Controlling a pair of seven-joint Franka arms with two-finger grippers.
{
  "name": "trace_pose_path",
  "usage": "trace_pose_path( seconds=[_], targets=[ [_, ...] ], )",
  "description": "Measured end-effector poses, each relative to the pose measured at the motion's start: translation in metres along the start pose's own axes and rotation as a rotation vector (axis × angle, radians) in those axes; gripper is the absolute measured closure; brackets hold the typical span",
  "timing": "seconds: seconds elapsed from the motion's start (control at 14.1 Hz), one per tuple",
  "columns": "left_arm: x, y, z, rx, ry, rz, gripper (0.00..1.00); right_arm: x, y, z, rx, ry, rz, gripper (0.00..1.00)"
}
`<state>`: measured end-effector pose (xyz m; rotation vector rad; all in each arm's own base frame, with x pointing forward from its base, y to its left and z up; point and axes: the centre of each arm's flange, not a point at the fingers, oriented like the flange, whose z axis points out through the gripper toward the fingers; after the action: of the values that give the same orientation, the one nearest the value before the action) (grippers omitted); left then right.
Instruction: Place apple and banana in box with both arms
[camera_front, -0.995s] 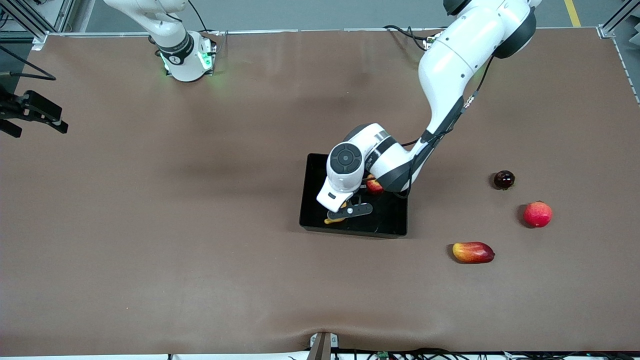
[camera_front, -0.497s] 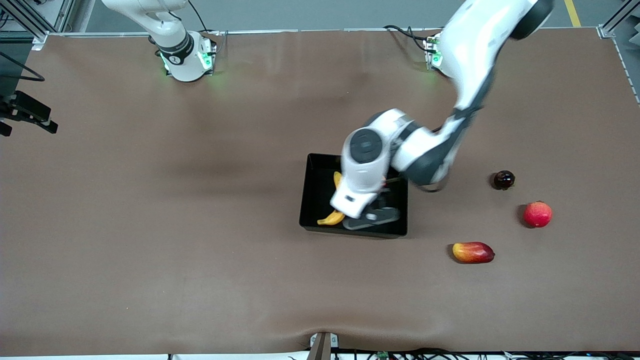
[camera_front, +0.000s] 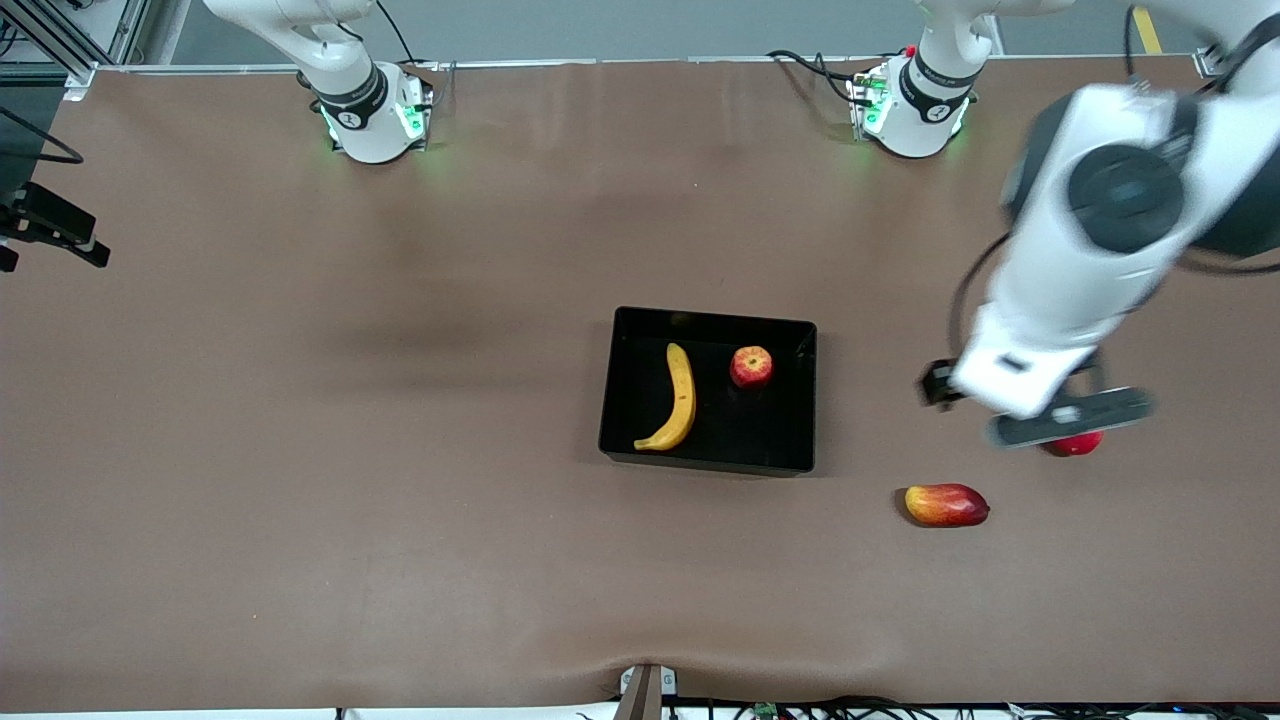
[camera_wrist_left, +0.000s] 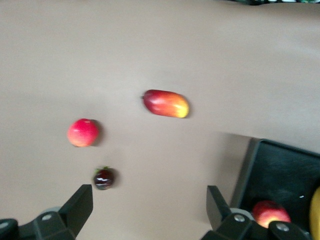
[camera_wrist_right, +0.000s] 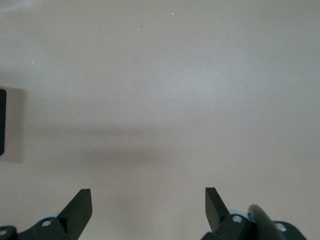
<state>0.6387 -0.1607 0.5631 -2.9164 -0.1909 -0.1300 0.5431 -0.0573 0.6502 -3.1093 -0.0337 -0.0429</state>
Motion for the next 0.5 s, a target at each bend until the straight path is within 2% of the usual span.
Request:
trace_pose_path(
  seconds=[0.28,0.5],
  targets=[
    [-0.010,-0.064,-0.046,-0.107,-0.001,0.089,0.00,0.001,-0.001,0.002,0.000,-0.004,-0.001,0.00],
    [-0.033,-0.109,-0.058,-0.173,-0.026,0.128,0.00,0.002,0.001,0.004,0.000,-0.007,0.003,0.00]
  ],
)
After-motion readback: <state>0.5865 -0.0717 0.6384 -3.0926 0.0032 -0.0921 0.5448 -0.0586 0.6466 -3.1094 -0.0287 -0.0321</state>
